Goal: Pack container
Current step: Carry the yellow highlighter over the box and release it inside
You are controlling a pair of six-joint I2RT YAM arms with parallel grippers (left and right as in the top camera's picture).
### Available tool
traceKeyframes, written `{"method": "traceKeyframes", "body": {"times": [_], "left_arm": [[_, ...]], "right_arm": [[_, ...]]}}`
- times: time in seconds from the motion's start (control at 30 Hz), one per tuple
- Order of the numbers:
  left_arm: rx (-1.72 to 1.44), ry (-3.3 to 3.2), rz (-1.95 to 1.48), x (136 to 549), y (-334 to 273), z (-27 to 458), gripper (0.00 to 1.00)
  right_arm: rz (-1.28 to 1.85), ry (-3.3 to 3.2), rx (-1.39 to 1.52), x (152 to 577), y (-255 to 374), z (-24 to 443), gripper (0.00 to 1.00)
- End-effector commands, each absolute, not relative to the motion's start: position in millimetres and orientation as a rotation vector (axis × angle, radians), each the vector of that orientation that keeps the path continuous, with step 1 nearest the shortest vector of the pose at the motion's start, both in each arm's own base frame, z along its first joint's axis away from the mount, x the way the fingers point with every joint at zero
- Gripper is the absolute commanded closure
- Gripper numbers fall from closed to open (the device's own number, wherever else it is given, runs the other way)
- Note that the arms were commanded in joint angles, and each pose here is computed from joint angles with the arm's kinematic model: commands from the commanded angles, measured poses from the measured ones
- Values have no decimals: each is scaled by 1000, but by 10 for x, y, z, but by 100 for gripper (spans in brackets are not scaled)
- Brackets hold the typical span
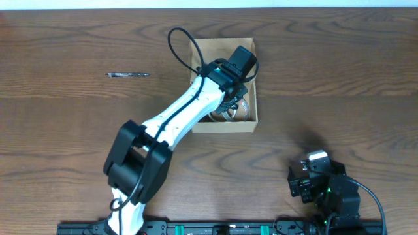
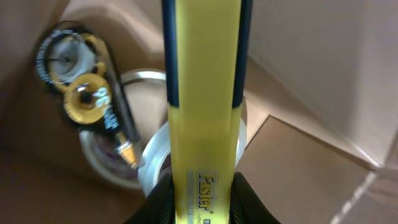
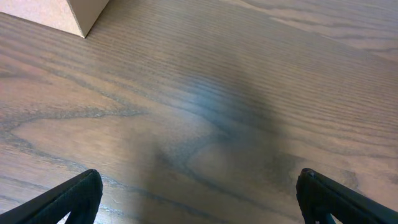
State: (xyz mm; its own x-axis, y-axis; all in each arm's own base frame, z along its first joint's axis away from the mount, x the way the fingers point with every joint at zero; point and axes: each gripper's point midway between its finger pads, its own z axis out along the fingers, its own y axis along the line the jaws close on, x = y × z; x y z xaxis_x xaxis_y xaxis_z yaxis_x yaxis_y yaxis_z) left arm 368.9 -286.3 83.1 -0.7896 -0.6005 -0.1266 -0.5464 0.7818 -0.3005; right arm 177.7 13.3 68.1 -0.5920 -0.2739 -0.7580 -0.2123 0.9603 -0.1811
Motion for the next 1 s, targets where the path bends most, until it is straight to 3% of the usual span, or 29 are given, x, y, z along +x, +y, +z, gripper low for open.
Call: {"method": "traceKeyframes", "body": {"times": [0.0,0.53,0.83,0.97], "left_arm": [[-961,2748,-344,3693,-2853,748,79],[-1047,2755,-374,3547,-3024,713,76],[-1309,2619,-348,3545,-2986,710,76],[-1385,2563,-329,3565,-2935,709,67]], "right_arm": [[-92,2224,-349,1775,130,660,1],[-92,2225,-349,1774,130,659,1],[-92,2224,-349,1775,130,660,1],[-92,2224,-349,1775,130,660,1]]}}
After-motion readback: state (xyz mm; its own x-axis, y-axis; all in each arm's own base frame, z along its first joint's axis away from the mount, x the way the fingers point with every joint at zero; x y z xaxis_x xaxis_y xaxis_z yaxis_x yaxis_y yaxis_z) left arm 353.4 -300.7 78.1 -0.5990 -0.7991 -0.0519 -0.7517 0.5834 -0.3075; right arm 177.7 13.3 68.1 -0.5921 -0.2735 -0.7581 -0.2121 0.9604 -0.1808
